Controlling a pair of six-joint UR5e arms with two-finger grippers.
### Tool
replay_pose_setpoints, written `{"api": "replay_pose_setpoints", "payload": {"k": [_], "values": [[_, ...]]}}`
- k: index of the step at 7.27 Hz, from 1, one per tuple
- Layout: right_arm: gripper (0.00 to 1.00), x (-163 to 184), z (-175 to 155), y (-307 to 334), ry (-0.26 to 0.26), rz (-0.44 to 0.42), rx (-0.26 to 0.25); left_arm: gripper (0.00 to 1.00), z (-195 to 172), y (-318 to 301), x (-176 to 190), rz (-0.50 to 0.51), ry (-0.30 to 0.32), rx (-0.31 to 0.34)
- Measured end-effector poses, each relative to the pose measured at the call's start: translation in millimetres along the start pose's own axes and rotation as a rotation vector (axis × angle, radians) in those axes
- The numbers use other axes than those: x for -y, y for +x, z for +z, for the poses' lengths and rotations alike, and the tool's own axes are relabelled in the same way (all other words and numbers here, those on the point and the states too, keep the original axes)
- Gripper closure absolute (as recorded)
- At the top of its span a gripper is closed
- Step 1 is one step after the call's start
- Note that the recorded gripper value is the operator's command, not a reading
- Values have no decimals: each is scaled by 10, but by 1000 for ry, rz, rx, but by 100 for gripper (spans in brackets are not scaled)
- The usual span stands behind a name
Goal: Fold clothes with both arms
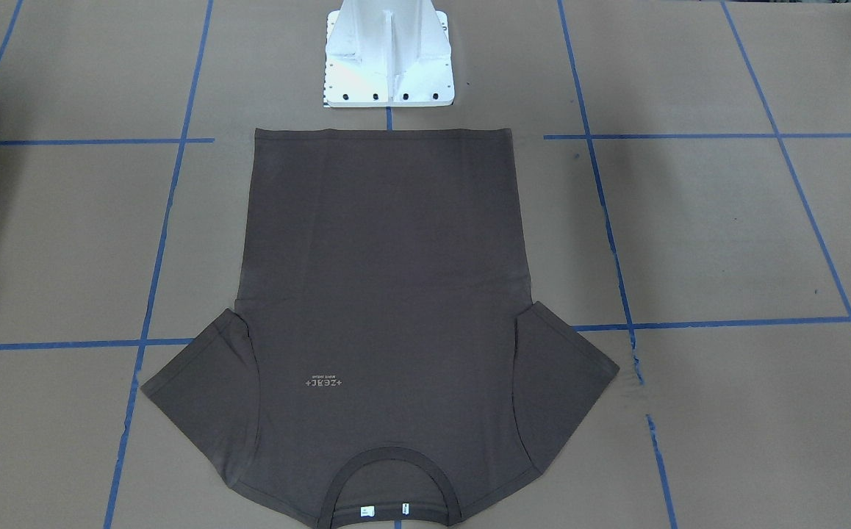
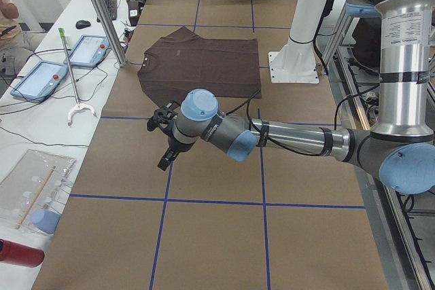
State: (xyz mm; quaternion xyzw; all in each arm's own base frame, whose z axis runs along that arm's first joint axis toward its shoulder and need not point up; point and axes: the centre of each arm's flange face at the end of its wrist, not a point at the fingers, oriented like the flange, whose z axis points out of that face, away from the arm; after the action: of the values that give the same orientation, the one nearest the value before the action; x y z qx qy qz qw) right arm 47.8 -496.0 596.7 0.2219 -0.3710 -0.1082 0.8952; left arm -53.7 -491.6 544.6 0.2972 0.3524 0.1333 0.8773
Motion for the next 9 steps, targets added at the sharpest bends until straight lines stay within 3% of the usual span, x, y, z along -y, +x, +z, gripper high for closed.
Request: {"api": "replay_pose_setpoints", "payload": {"k": [1, 3, 4, 5, 7, 9], "values": [[0, 254, 41, -10, 19, 12, 17, 0, 30, -25, 73, 19, 33, -2], [1, 1136, 262, -424, 39, 162, 55, 0, 38, -30, 137, 34, 59, -3], [5, 1600, 451, -894, 44, 236, 63, 0, 33, -24, 150, 37, 63, -3], [15, 1950, 706, -1481, 54, 297, 62, 0, 27, -18, 157, 39, 66, -3], [28, 2176, 1338, -2560, 102, 390, 38, 0, 16, -8, 171, 41, 69, -3], [34, 2160, 1869, -3068, 108, 414, 16, 0, 8, -1, 182, 43, 71, -3]]}}
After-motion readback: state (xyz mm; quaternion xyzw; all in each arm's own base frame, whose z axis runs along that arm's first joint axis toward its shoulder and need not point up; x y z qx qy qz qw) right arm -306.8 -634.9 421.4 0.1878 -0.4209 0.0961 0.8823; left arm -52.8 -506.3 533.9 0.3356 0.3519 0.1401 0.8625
